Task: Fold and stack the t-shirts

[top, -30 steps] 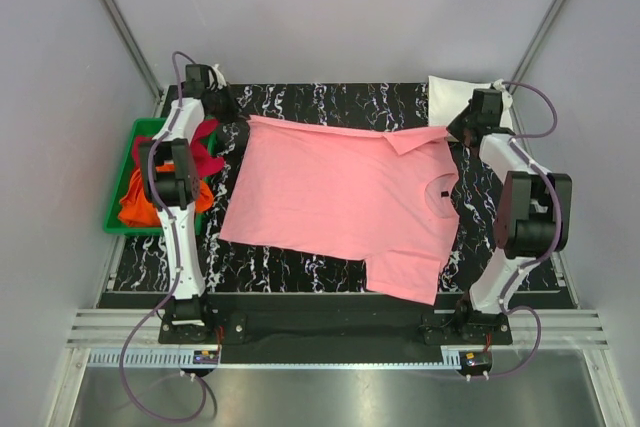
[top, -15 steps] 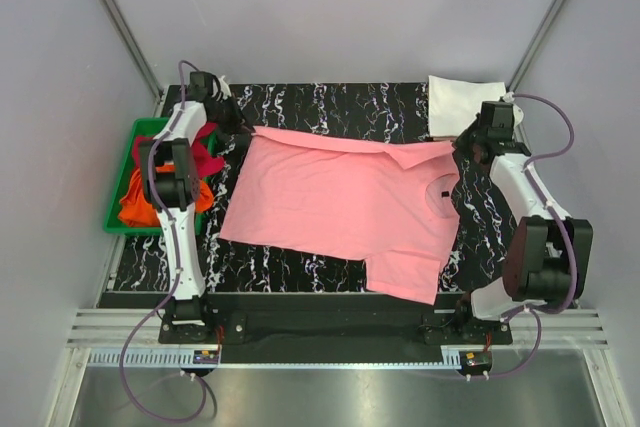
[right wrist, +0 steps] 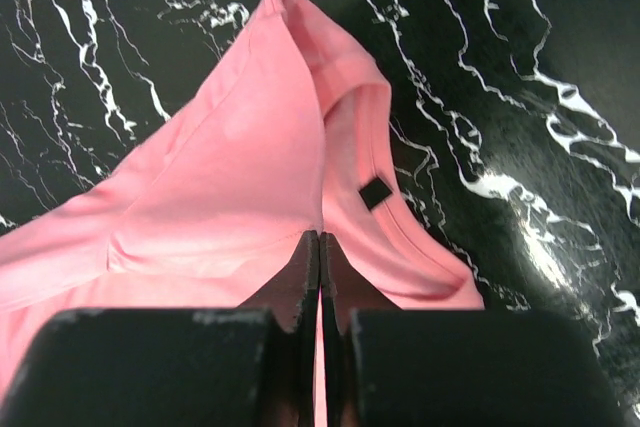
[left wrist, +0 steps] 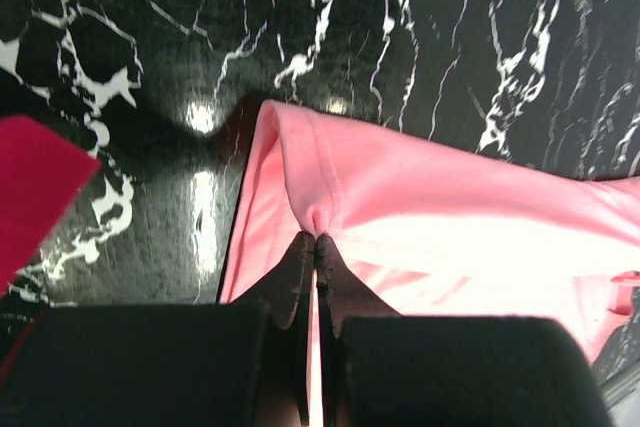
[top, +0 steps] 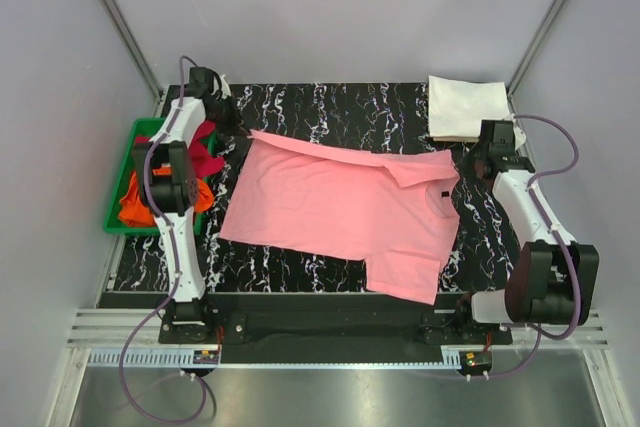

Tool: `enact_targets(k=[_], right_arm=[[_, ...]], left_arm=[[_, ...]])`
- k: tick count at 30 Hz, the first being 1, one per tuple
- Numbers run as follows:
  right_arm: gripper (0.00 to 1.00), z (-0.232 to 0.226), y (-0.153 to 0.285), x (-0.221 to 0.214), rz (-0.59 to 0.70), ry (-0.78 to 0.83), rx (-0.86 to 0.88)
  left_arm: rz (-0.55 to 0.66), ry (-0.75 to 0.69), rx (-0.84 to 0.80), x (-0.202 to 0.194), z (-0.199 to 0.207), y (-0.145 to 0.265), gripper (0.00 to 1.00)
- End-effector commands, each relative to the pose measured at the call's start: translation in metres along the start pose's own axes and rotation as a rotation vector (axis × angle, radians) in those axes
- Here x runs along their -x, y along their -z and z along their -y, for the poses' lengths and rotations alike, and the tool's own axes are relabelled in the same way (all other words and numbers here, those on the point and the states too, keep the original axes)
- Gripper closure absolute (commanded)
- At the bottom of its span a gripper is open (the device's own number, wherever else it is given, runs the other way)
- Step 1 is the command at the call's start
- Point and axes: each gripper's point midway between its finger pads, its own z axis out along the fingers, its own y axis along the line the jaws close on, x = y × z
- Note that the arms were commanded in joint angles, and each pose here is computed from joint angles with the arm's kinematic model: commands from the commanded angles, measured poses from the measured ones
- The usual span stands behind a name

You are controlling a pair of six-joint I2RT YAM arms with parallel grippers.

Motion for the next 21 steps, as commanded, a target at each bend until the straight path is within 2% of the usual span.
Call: enact_targets(k=[1,7,10,21], right_arm=[[1.0,0.013,0.017,-0.009,-0.003,-0.027,-0.022],[1.0,0.034,0.019,-0.04,-0.05,-0.066,-0.058],[1.0,0.043,0.018,-0.043,-0.042,-0.049,-0.088],[1.0,0.04,0.023,-0.057,-0.086,-0.059,-0.041]], left_arm=[[0.003,-0.046,0.074,-0.005,0.002,0.022,1.0],[-0.009,-0.074,0.157,-0.018,-0.009,0.032,1.0],[-0.033,-0.072,0.178,-0.025,-0.014,0.034,1.0],[-0.106,-0.057,0.25,-0.055,-0.028,0.037,1.0]])
